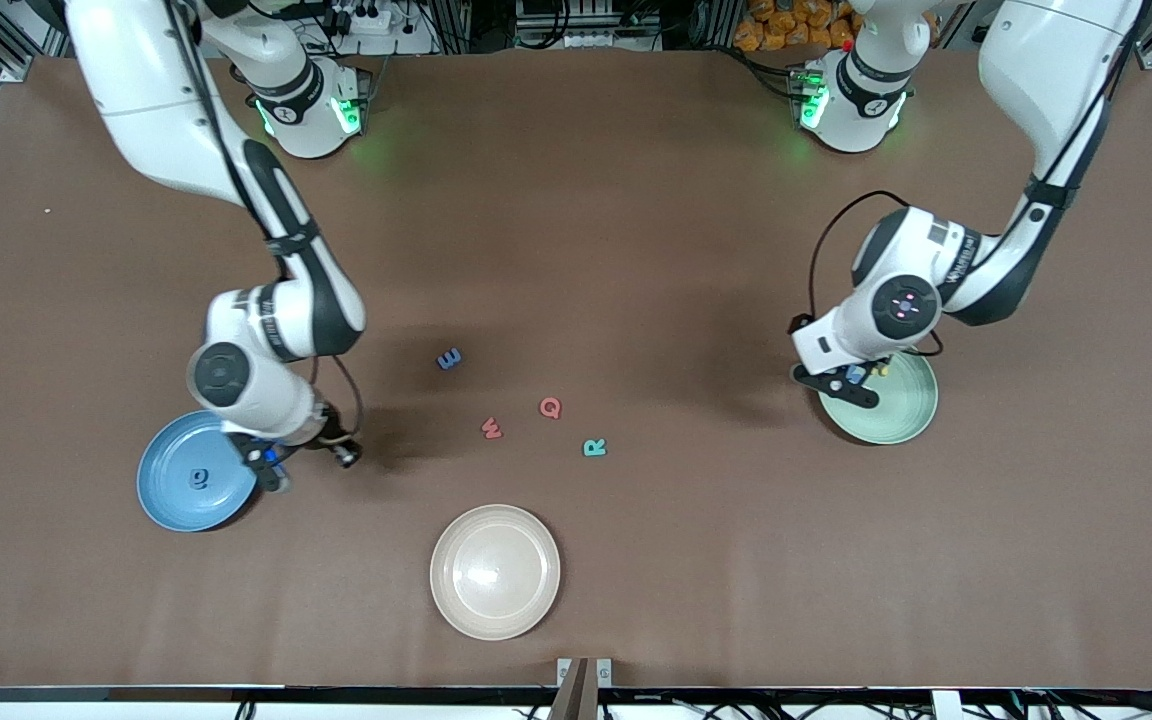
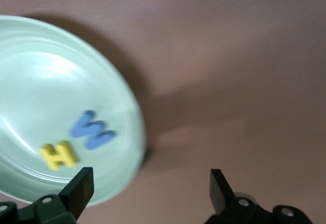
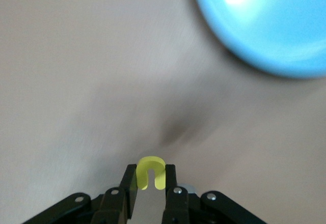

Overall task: Sort upper and lower case letters into plates
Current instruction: 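Drop the M onto the green plate while the right gripper grasps the u, then drop the u onto the blue plate while the left gripper reaches the Q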

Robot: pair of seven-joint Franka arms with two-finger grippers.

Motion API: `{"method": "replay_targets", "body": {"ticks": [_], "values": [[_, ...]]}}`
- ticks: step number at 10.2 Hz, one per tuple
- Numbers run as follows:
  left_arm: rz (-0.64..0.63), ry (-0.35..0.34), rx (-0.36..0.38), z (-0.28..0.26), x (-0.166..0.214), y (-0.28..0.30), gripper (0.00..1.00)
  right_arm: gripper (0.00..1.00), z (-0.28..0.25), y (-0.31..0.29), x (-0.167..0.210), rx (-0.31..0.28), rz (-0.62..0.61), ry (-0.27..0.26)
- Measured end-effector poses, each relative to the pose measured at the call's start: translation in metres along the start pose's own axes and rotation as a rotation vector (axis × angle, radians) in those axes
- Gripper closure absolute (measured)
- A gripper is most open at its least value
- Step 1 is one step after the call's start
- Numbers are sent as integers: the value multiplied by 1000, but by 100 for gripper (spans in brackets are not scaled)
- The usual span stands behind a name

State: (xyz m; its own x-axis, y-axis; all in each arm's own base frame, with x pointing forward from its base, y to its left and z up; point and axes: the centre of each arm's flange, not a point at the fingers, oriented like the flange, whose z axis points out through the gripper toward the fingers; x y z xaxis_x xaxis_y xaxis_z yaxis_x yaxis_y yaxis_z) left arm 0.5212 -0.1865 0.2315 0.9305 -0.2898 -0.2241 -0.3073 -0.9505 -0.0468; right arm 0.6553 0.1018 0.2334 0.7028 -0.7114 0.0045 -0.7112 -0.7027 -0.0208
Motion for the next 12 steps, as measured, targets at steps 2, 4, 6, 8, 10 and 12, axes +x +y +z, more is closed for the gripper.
{"method": "replay_targets", "body": {"ticks": [2, 4, 6, 8, 10, 12], "values": [[-166, 23, -30, -14, 0, 56, 0, 74, -31, 32, 56, -15, -46, 31], [-350, 34, -96, -29, 8, 108, 0, 74, -42, 64, 97, -30, -111, 55], [-571, 47, -164, -46, 25, 173, 0, 73, -32, 96, 125, -48, -129, 48], [-821, 31, -259, -63, 53, 227, 0, 49, -26, 97, 125, -53, -131, 43], [-1017, -1, -324, -57, 78, 253, 0, 22, -24, 91, 120, -53, -142, 40], [-1193, -18, -438, -45, 98, 262, 0, 1, -23, 94, 122, -57, -137, 36]]}}
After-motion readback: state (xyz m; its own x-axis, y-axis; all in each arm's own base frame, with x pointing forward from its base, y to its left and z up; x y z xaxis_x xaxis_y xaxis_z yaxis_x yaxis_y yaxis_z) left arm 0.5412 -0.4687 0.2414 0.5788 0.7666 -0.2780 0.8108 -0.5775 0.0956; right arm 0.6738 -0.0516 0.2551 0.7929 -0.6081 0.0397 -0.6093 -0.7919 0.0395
